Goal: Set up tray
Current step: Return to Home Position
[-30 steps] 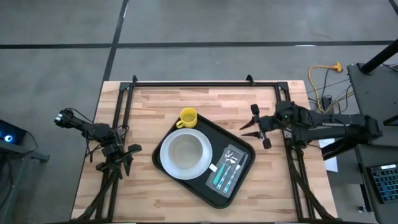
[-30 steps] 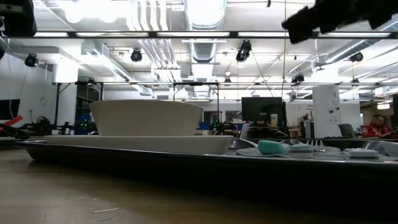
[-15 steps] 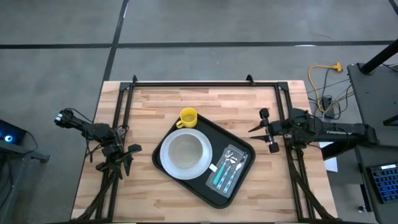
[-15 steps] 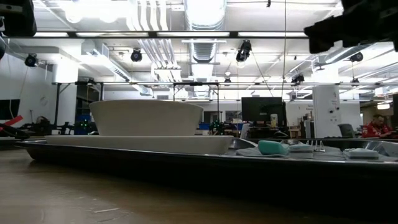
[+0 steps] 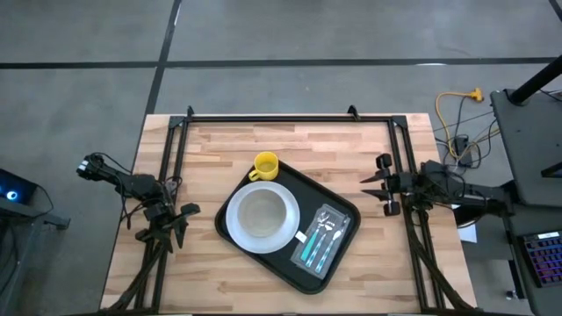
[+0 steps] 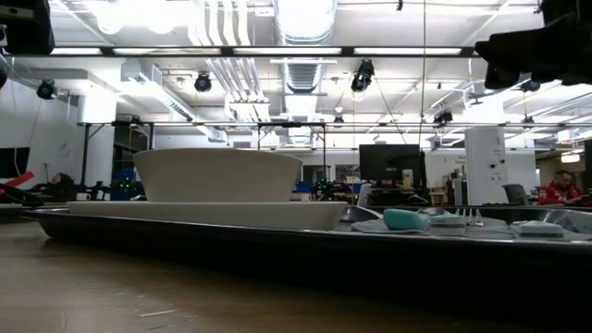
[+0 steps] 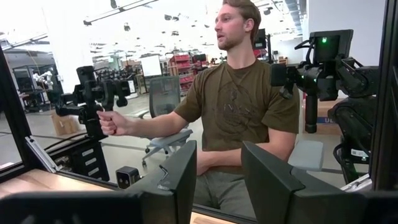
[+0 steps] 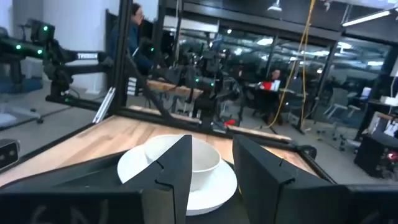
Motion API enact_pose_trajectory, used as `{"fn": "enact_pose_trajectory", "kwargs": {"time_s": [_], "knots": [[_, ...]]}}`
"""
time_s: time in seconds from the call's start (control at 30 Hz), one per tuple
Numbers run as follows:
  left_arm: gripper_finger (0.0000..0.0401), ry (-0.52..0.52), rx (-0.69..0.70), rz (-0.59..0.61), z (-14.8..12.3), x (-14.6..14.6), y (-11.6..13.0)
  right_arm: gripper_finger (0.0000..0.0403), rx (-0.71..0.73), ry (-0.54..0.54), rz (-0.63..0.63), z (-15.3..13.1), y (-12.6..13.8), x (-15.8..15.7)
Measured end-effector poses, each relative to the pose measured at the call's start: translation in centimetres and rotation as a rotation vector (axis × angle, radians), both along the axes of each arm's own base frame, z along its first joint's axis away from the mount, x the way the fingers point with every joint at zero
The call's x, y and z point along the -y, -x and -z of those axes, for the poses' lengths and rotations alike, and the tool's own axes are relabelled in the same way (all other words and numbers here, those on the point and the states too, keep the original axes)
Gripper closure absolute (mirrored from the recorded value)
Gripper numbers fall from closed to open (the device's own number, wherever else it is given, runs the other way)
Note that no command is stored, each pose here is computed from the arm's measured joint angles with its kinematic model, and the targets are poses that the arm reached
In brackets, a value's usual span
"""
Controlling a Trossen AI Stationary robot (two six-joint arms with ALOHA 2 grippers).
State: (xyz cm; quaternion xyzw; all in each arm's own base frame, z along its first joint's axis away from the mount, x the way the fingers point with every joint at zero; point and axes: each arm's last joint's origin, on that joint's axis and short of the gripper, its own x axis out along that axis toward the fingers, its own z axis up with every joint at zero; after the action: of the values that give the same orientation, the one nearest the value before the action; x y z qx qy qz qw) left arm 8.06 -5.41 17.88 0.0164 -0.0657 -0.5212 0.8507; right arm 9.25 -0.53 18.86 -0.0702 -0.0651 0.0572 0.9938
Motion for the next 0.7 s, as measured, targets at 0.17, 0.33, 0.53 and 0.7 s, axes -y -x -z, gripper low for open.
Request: {"fn": "enact_pose_trajectory", "kwargs": {"time_s": [0.17, 0.33, 0.53, 0.7], "knots": [[0.0289, -0.002, -0.005, 0.0, 0.0, 0.0, 0.0, 0.0296, 0.006, -0.018, 0.021, 1.0, -0.4, 0.1], [0.0289, -0.008, -0.019, 0.0, 0.2, 0.0, -0.1, 0.0296, -0.078, -0.003, 0.036, 1.8, -0.5, 0.2], [0.0289, -0.008, -0.019, 0.0, 0.2, 0.1, -0.1, 0.0296, -0.129, 0.014, 0.106, 2.3, -0.7, 0.4], [0.0289, -0.009, -0.021, 0.0, 0.2, 0.1, -0.1, 0.0296, -0.155, 0.013, 0.106, 2.5, -0.9, 0.4]]}}
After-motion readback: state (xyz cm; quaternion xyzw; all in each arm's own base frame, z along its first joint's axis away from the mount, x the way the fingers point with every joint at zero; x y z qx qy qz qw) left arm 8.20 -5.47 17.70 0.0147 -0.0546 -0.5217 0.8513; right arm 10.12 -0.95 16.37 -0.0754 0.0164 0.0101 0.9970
